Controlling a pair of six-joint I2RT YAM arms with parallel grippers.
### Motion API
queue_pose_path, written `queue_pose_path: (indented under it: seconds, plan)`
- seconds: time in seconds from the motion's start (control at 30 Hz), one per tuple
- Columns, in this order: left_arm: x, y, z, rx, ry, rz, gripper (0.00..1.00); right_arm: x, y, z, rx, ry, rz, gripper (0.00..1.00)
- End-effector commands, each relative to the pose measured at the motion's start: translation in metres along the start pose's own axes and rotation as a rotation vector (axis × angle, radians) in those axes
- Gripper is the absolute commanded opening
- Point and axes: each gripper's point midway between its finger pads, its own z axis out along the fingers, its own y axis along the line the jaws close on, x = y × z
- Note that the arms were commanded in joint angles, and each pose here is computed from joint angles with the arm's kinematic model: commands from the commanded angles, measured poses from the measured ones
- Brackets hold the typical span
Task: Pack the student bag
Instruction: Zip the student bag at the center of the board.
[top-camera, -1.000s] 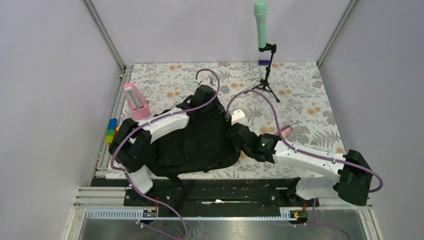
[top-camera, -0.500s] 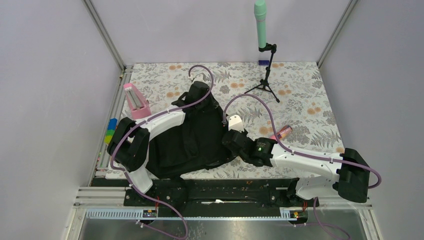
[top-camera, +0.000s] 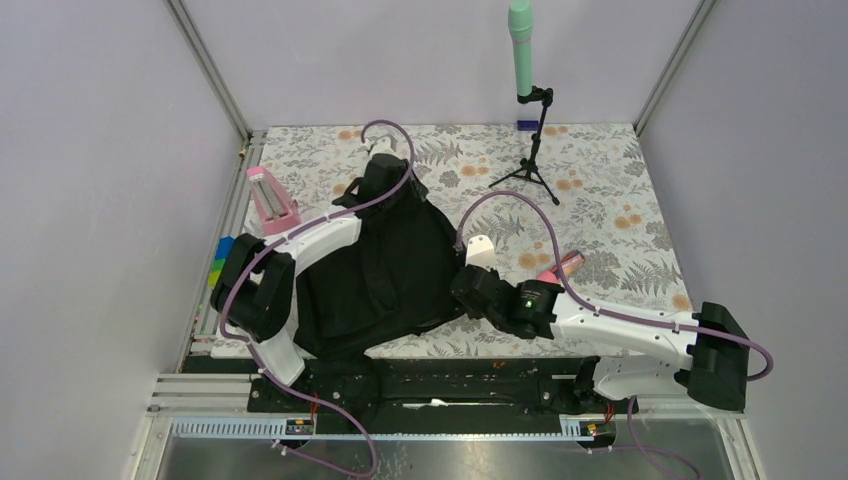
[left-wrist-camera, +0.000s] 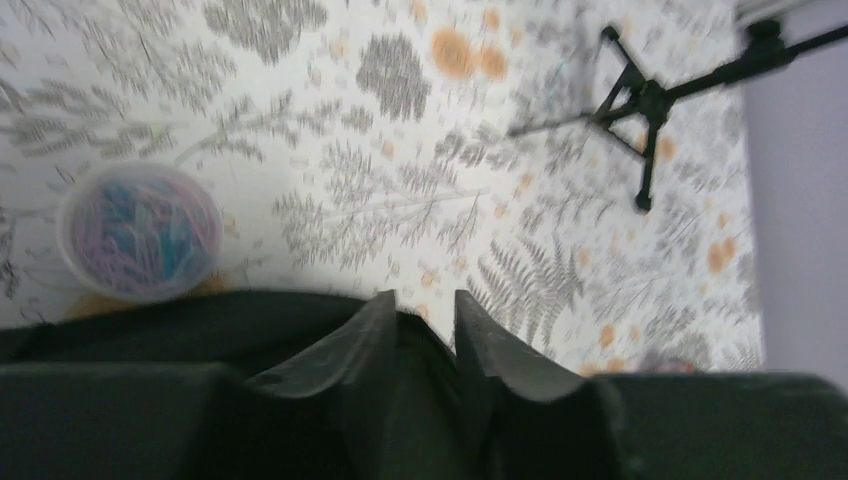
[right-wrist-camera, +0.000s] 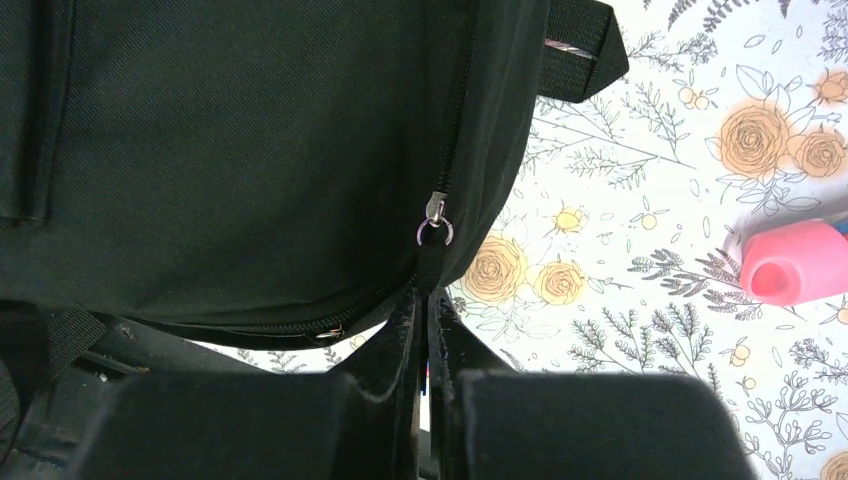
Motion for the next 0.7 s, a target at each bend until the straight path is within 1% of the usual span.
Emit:
queue_pose_path:
  seconds: [0.0,0.03,0.1,0.17,0.23,0.33,0.47,0.67]
  plan:
    - [-0.092,-0.041,-0.036,0.177,-0.294,0.024,0.39,0.015,-0.001,-0.009,-0.021,0.022,0.018,0.00]
    - [-0.091,-0.045,-0.044,0.208,-0.292,0.037,0.50,0.014,-0.002,-0.008,-0.016,0.012,0.025,0.00]
    - [-0.085,-0.053,-0.057,0.253,-0.290,0.075,0.65,0.011,-0.003,-0.007,-0.016,-0.007,0.033,0.00]
    - [-0.077,-0.059,-0.070,0.276,-0.288,0.115,0.72,0.009,-0.003,-0.008,-0.018,-0.022,0.041,0.00]
    - [-0.065,-0.065,-0.081,0.303,-0.274,0.154,0.77,0.007,-0.002,-0.008,-0.027,-0.043,0.059,0.00]
    - [-0.030,-0.076,-0.092,0.349,-0.182,0.194,0.81,0.004,-0.002,-0.007,-0.042,-0.081,0.105,0.00]
    - [0.019,-0.086,-0.099,0.358,-0.061,0.235,0.83,0.003,-0.002,-0.009,-0.053,-0.098,0.126,0.00]
    - [0.093,-0.089,-0.102,0.338,0.145,0.218,0.86,0.004,-0.004,-0.009,-0.050,-0.102,0.141,0.00]
